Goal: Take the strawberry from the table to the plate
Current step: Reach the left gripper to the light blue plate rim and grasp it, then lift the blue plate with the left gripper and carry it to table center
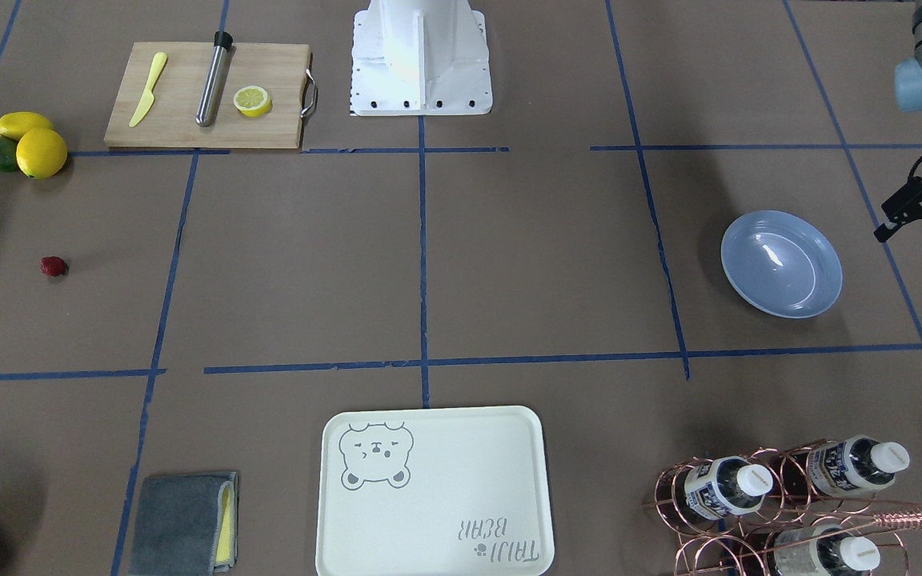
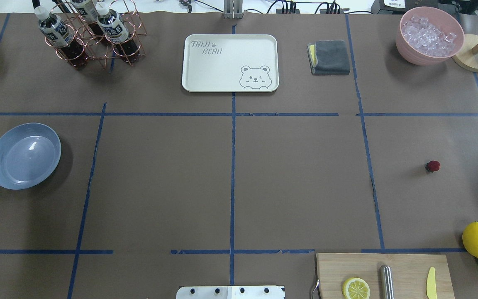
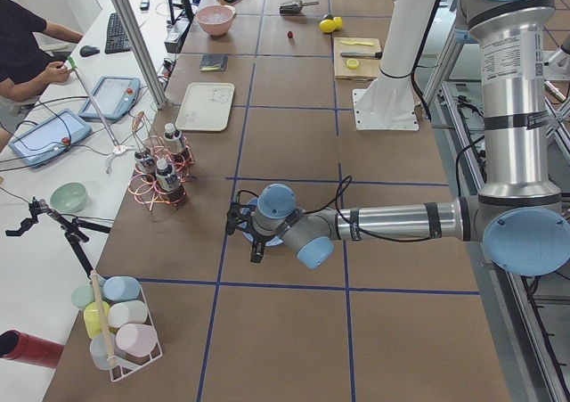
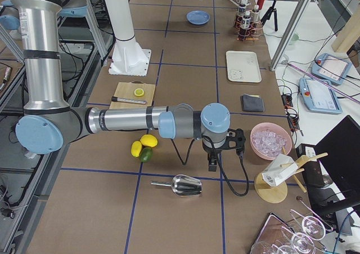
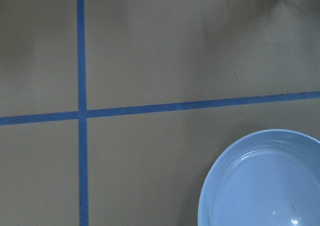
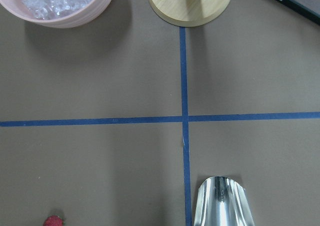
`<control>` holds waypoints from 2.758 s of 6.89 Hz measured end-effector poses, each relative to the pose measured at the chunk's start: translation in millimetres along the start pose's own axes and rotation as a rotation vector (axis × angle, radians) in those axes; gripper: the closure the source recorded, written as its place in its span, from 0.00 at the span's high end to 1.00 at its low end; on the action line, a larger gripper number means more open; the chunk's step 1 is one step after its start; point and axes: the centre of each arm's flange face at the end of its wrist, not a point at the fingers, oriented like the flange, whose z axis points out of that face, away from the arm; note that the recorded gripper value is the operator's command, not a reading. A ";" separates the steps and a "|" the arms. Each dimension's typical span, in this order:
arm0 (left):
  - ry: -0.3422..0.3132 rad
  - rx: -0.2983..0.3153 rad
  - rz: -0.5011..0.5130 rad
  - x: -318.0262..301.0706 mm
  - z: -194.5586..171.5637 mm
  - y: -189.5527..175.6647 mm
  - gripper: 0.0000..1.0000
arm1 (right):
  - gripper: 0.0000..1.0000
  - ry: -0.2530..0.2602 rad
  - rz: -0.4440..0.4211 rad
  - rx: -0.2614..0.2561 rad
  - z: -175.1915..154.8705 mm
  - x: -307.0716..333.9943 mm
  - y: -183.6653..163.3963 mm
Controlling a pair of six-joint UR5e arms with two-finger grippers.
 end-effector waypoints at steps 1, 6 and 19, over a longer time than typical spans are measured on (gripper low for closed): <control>-0.009 0.012 -0.021 6.5 16.6 8.7 0.96 | 1.00 0.001 -0.018 0.015 -7.5 -9.8 -2.1; -0.071 0.021 -0.019 27.7 65.3 21.1 0.71 | 1.00 -0.007 -0.027 0.023 -10.7 -15.8 -2.8; 0.045 -0.022 -0.113 152.5 -2.2 -104.6 0.00 | 1.00 0.002 -0.033 0.024 -7.0 -13.6 -3.6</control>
